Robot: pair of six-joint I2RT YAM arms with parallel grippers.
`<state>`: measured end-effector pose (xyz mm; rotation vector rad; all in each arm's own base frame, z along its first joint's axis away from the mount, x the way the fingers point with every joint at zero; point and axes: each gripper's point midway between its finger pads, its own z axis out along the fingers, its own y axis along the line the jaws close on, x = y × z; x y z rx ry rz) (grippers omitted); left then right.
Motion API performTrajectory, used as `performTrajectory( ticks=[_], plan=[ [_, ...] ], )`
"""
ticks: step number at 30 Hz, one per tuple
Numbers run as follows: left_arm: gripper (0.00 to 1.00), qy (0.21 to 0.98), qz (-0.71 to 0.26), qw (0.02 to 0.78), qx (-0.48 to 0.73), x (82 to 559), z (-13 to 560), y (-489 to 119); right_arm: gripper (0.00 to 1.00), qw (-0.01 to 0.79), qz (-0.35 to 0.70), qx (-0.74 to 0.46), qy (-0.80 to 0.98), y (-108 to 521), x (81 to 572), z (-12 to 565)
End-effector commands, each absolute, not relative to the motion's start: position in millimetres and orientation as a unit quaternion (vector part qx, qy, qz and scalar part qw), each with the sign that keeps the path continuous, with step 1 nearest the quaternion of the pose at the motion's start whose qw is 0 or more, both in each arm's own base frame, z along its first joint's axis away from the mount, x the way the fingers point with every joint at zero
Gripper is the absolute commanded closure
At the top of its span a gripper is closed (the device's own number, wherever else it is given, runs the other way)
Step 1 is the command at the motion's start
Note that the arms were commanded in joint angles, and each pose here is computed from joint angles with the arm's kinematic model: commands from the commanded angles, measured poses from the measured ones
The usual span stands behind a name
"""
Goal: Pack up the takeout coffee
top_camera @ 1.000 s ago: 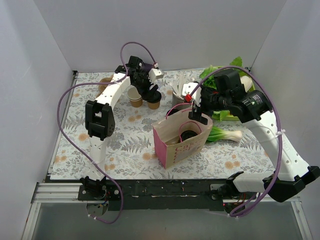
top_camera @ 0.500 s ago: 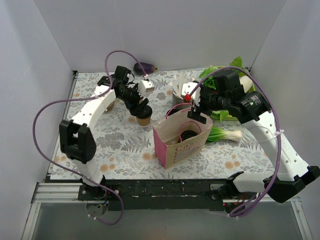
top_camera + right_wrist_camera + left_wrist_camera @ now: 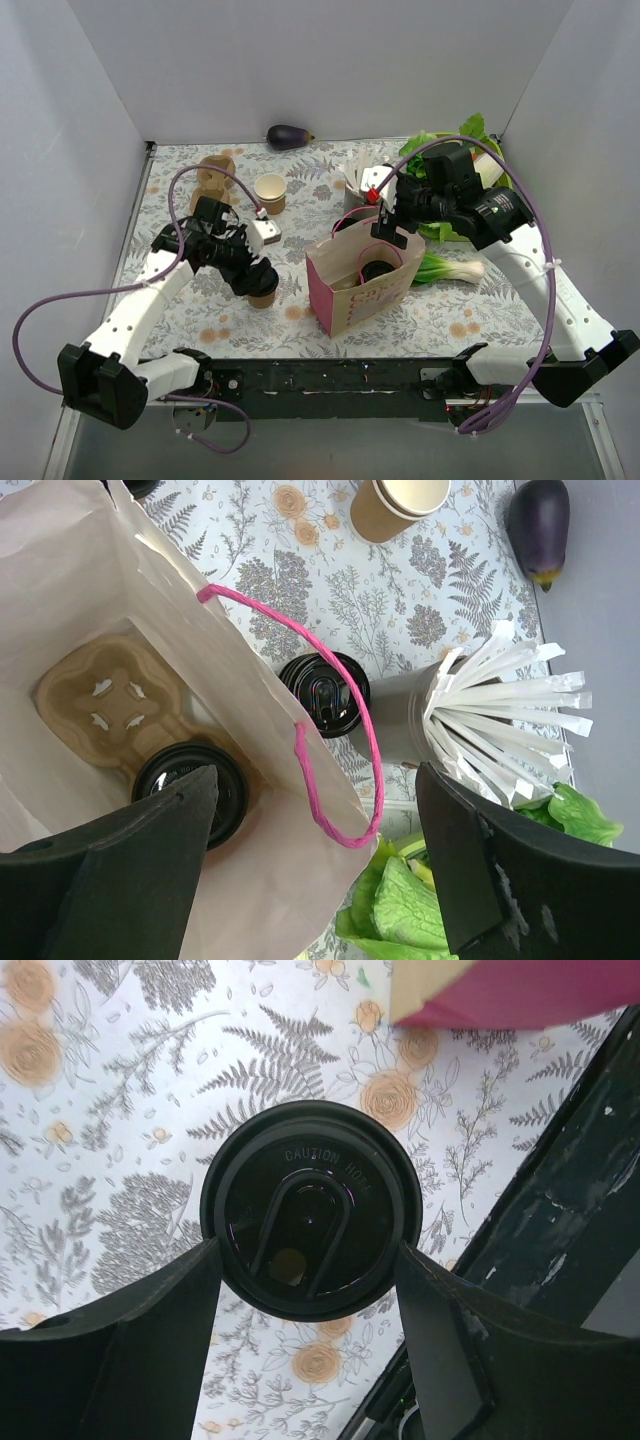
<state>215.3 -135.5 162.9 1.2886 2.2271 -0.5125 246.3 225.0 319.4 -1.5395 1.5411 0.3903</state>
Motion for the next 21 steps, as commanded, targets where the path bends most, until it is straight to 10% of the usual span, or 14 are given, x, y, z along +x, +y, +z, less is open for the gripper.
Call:
performTrajectory(
  ticks=[1,14,21],
  plan=[
    [0.69,0.824,-0.168,0.291,0.457,207,158,-128,0.13,0.475,0.173,-0.615,0.605,232,244,331],
    [0.26,0.782,-0.206,0.289,0.513,163,169,-129,0.13,0.492,0.181,-0.605,0.600,231,237,339],
    [0.22,0.775,-0.198,0.250,0.546,157,156,-122,0.13,0.496,0.183,-0.601,0.600,231,236,336]
  ],
)
